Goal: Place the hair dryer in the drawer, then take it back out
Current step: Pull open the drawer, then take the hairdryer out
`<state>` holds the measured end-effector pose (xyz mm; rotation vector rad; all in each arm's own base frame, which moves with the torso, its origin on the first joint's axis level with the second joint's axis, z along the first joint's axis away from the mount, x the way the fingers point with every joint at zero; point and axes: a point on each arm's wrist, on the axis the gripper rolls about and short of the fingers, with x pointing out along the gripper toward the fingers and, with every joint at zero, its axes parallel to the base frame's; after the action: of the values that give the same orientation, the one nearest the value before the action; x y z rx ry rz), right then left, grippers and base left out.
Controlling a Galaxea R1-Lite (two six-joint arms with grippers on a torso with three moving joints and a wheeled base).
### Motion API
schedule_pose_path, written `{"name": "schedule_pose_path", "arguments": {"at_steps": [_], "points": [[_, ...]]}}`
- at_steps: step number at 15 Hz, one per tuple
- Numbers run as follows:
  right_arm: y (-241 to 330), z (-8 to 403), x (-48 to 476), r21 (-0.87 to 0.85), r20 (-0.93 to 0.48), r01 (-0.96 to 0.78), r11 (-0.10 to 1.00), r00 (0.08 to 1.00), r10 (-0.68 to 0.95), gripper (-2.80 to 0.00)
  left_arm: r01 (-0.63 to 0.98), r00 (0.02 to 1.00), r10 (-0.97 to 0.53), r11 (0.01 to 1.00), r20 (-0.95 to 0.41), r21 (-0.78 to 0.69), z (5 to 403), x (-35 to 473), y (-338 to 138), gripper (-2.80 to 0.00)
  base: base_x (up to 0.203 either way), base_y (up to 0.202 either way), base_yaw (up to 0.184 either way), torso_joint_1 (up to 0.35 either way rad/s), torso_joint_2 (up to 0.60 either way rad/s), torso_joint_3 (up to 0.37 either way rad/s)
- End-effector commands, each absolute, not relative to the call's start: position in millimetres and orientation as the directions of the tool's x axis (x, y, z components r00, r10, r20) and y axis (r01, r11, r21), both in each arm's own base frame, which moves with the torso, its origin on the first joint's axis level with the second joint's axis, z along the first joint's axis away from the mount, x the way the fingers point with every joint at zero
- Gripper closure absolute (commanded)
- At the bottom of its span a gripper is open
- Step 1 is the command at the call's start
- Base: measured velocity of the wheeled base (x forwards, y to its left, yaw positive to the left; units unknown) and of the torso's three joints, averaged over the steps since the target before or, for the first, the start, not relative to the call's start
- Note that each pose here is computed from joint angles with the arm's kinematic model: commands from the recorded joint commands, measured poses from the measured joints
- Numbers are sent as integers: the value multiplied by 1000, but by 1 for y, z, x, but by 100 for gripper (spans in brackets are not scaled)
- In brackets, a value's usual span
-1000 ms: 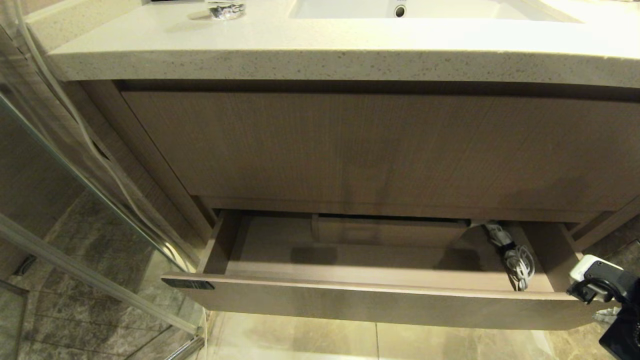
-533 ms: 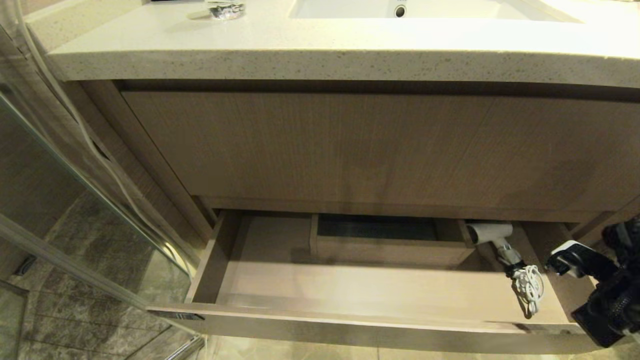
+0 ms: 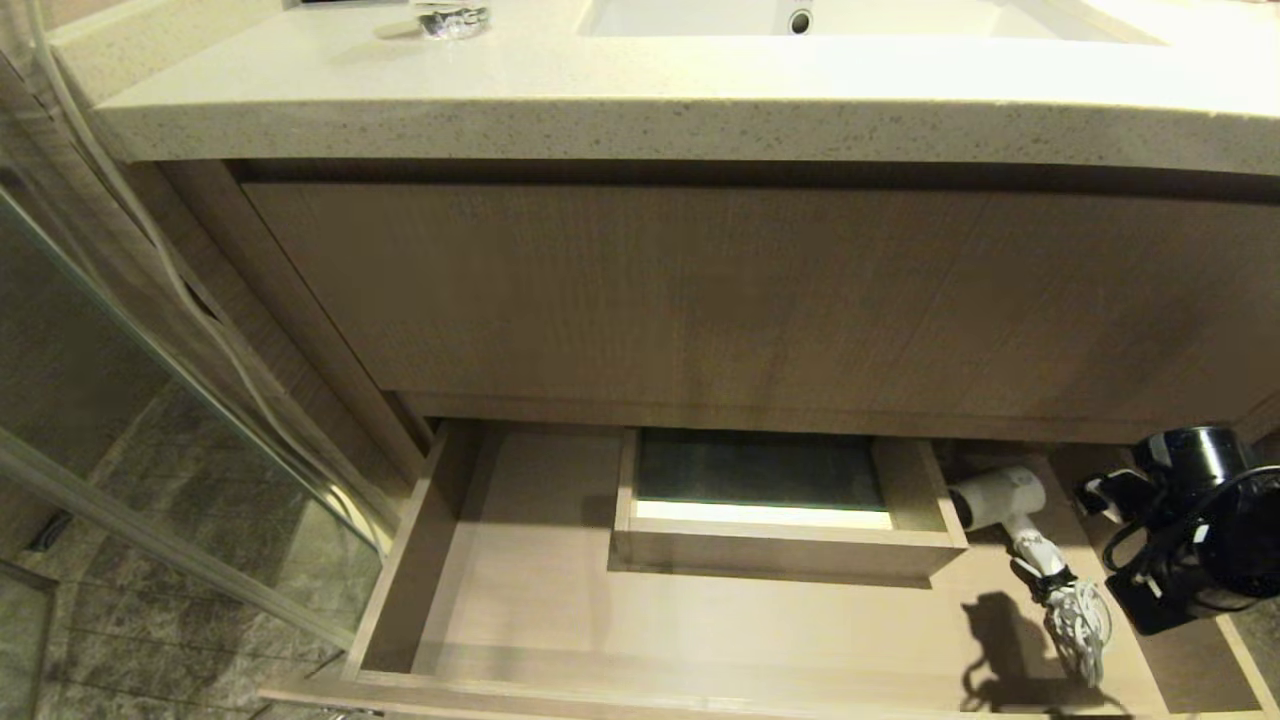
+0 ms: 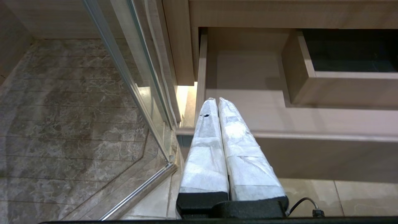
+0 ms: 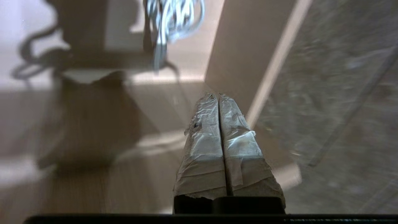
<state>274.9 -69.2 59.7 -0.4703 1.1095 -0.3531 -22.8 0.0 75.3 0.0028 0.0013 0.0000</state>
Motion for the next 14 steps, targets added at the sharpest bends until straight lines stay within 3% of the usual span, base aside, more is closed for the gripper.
{"name": "schedule_pose_path", "arguments": {"at_steps": [1, 2, 3, 14], "points": [[-79, 29, 299, -505, -798, 55, 861, 350, -491, 0, 0, 1000, 0, 1000, -2, 3, 75, -23, 0, 0, 0, 0, 0, 0, 0, 0], [-82, 25, 307, -501, -797, 69, 863, 352, -491, 0, 0, 1000, 0, 1000, -2, 3, 75, -23, 0, 0, 0, 0, 0, 0, 0, 0], [-87, 23, 315, -498, -793, 82, 863, 359, -492, -280, 0, 1000, 0, 1000, -2, 3, 75, -23, 0, 0, 0, 0, 0, 0, 0, 0], [-102, -10, 359, -432, -823, 61, 900, 382, -421, -280, 0, 1000, 0, 1000, -2, 3, 75, -23, 0, 0, 0, 0, 0, 0, 0, 0]]}}
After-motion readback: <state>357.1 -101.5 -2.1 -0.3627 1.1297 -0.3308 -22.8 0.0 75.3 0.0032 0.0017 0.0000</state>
